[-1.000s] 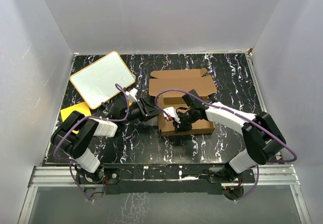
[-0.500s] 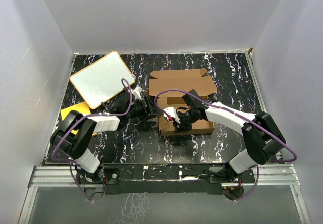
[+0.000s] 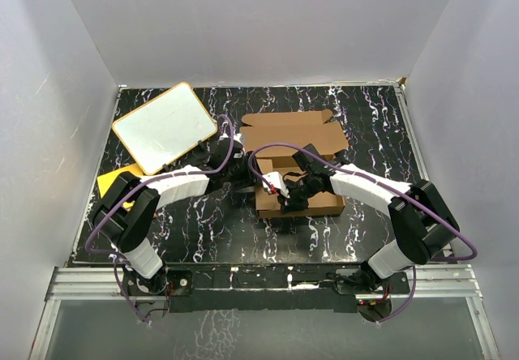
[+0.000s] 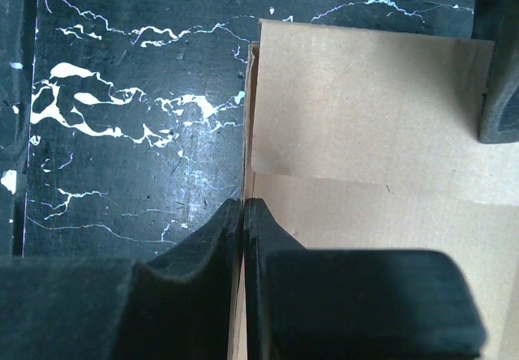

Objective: Fold the paper box

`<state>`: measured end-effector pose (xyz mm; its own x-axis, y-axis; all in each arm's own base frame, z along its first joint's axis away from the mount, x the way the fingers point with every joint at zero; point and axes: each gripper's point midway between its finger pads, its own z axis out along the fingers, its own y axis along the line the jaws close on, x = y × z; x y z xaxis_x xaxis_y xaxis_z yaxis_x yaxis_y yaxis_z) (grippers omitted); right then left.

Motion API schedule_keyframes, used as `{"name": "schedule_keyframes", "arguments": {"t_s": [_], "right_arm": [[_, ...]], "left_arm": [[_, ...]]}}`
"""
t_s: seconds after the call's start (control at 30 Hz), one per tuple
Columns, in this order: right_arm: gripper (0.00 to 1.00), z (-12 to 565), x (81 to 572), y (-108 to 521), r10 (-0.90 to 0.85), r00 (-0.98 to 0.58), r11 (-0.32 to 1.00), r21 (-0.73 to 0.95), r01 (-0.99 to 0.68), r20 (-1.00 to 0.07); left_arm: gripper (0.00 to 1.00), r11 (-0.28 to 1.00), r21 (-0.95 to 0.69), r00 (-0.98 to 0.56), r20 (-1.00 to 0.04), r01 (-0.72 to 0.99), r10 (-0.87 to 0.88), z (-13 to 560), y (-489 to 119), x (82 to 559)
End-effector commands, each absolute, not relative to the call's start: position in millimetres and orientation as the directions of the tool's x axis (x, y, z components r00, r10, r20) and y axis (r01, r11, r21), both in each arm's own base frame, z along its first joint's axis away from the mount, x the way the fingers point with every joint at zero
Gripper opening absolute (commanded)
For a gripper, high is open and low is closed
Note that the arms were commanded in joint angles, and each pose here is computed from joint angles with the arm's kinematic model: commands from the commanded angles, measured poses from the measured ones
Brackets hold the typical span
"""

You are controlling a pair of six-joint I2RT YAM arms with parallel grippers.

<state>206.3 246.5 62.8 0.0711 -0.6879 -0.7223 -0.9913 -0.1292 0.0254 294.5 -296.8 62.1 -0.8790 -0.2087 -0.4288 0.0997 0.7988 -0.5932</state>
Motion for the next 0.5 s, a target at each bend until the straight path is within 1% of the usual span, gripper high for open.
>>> {"name": "schedule_keyframes", "arguments": {"t_s": [0.0,0.13,0.27,0.33,0.47], "right_arm": [[0.10,66,210,256,-0.658,0.097,-0.145,-0.001,-0.989,-0.747],[0.10,67,210,256,-0.657,0.097,-0.146,0.000,-0.989,-0.748],[0.10,67,210,256,-0.657,0.095,-0.144,0.000,-0.990,-0.748],[0.10,67,210,256,-0.655,0.097,-0.144,-0.002,-0.990,-0.749],[0.10,67,211,256,-0.655,0.097,-0.143,-0.003,-0.990,-0.749]], "left_arm": [[0.46,0.902,-0.429,-0.885,-0.439,0.056,-0.154,41,-275,292],[0.46,0.927,-0.369,-0.892,-0.437,0.063,-0.113,34,-275,292],[0.43,0.957,-0.283,-0.896,-0.440,0.067,-0.067,27,-273,290],[0.37,0.967,-0.246,-0.895,-0.443,0.069,-0.049,26,-271,289],[0.19,0.985,-0.160,-0.884,-0.468,0.071,-0.012,29,-262,290]]}}
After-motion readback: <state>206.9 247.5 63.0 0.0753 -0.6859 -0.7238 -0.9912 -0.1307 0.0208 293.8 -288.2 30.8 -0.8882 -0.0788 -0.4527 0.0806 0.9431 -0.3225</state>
